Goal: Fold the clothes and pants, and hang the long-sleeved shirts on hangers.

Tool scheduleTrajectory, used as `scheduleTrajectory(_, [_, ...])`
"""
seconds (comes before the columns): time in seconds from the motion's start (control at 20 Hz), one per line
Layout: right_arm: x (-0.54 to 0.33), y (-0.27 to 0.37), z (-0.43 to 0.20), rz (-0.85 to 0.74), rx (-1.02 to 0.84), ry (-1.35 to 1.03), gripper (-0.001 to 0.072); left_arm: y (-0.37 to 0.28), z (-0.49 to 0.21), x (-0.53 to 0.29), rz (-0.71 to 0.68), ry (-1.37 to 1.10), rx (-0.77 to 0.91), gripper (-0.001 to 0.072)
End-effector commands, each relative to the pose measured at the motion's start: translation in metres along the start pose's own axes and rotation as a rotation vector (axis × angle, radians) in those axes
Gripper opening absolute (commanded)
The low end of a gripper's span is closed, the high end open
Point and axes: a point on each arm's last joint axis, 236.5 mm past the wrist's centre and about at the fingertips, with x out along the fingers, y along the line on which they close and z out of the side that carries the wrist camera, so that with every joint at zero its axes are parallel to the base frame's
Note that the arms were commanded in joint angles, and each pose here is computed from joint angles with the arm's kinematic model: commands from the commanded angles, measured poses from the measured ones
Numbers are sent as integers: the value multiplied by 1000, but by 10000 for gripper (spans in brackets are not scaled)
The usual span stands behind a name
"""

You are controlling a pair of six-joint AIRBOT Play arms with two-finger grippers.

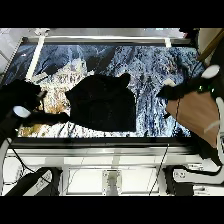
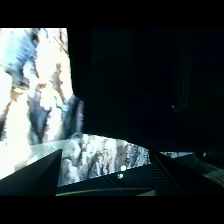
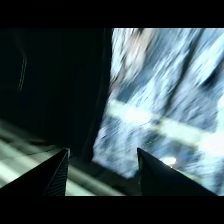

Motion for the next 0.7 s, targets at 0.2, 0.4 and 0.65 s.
scheduleTrajectory(0.2, [57,15,-59,174,106,-30,452,5,45,21,85,-282,36,592])
scheduleTrajectory(0.4, [57,15,-58,173,108,-36,452,-14,3,41,-22,-94,-1,301])
scheduleTrajectory(0.65, [57,16,-59,178,108,-29,451,-37,4,29,-95,-42,-16,25])
